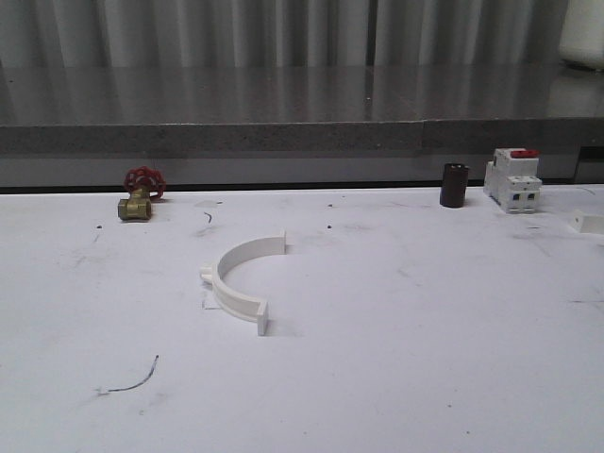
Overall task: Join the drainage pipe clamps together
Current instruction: 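Lower the right gripper and grasp the clamp half's end tab, then carry the clamp half with the right gripper toward the placed half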
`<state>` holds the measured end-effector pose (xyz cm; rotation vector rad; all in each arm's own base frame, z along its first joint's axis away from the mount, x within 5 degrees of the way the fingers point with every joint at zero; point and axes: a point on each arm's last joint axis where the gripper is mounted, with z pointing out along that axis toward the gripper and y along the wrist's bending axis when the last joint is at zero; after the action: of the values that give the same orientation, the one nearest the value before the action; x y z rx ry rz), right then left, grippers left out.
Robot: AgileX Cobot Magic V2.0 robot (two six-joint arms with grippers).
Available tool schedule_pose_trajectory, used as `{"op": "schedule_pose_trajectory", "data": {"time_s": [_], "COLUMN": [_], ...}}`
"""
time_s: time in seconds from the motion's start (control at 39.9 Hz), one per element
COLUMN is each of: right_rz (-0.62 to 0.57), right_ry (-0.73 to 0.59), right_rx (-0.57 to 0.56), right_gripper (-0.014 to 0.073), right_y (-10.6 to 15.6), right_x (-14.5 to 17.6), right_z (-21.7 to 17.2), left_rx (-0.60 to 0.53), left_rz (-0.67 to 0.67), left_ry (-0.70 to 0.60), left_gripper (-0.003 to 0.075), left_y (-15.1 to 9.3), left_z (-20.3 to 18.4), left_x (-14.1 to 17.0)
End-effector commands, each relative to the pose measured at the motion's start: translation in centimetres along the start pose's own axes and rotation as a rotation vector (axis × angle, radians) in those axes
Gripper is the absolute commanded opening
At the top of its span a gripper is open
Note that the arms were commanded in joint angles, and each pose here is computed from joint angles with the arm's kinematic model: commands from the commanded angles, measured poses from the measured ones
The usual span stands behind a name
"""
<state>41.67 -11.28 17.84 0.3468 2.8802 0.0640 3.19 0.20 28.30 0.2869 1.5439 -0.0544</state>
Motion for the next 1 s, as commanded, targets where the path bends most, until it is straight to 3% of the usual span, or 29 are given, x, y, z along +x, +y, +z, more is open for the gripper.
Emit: {"op": "schedule_pose_trajectory", "data": {"time_s": [0.0,0.25,0.53,0.6,0.98], "right_rz": [-0.016,-0.013,-0.009,-0.01,0.194], "right_ry": [-0.07,-0.037,-0.018,-0.007,-0.083], "right_rx": [0.007,0.005,0.003,0.001,-0.002], "right_gripper": [0.058,0.0543,0.0124,0.0055,0.0081], "right_y": [-0.2,-0.2,-0.2,-0.2,0.5], "right_x": [-0.8,-0.7,-0.5,-0.5,-0.2], "right_z": [-2.6,-1.6,-1.6,-1.8,-8.0], "left_rx": [0.012,0.012,0.012,0.012,0.012], "left_rz": [0.008,0.008,0.008,0.008,0.008], "left_ry": [-0.094,-0.094,-0.094,-0.094,-0.094], "left_gripper": [-0.002,-0.002,-0.002,-0.002,-0.002], "left_y": [0.0,0.0,0.0,0.0,0.0], "left_z": [-0.1,-0.1,-0.1,-0.1,-0.1], "left_x": [-1.5,-1.5,-1.5,-1.5,-1.5]}}
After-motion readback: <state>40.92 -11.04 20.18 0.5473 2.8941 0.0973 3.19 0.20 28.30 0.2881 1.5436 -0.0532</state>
